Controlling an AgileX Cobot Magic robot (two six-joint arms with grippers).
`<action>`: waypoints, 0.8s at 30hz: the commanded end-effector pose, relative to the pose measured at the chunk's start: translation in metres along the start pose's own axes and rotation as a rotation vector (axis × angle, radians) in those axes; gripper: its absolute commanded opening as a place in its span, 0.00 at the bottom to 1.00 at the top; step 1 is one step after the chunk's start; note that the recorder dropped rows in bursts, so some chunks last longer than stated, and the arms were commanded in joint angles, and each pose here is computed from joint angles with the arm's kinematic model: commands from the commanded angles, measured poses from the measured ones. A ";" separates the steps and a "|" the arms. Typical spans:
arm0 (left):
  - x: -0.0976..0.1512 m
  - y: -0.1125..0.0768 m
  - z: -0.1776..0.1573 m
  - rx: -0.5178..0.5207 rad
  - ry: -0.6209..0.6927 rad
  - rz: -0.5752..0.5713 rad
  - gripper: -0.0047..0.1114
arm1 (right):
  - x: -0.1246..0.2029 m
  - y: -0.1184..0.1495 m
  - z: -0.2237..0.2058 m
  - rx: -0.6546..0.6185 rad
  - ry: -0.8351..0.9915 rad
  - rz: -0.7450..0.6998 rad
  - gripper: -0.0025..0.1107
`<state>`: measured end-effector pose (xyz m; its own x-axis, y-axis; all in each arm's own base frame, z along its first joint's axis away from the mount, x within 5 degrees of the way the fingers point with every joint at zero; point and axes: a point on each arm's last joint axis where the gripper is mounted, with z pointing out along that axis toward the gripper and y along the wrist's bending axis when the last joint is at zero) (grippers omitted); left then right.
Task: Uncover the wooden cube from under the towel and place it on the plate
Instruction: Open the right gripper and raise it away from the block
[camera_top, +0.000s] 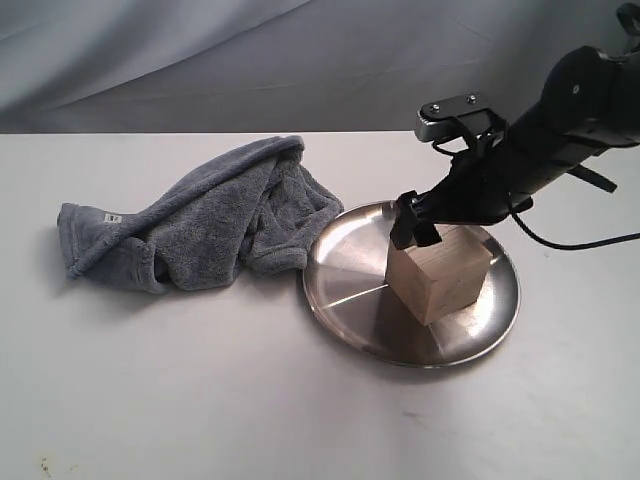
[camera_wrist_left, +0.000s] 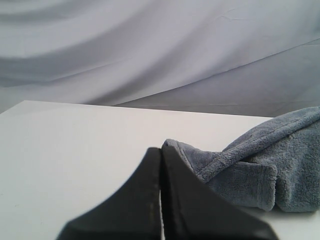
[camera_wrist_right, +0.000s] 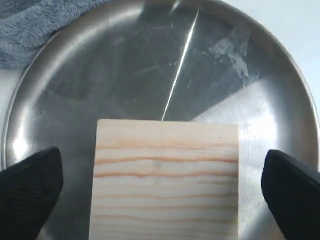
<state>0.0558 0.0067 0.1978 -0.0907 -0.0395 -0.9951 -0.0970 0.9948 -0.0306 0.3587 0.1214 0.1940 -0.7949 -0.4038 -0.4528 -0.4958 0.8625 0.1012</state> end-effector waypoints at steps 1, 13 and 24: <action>0.001 0.000 0.000 0.000 -0.002 -0.002 0.04 | -0.007 0.002 -0.019 0.018 -0.060 -0.055 0.91; 0.001 0.000 0.000 0.000 -0.002 -0.002 0.04 | -0.009 -0.001 -0.042 0.113 -0.075 -0.300 0.53; 0.001 0.000 0.000 0.000 -0.002 -0.002 0.04 | -0.004 -0.016 -0.044 0.243 -0.015 -0.188 0.02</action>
<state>0.0558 0.0067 0.1978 -0.0907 -0.0395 -0.9951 -0.0970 0.9948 -0.0306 0.3535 0.1028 0.2299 -0.6715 -0.5728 -0.4701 -0.5682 0.8053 -0.1695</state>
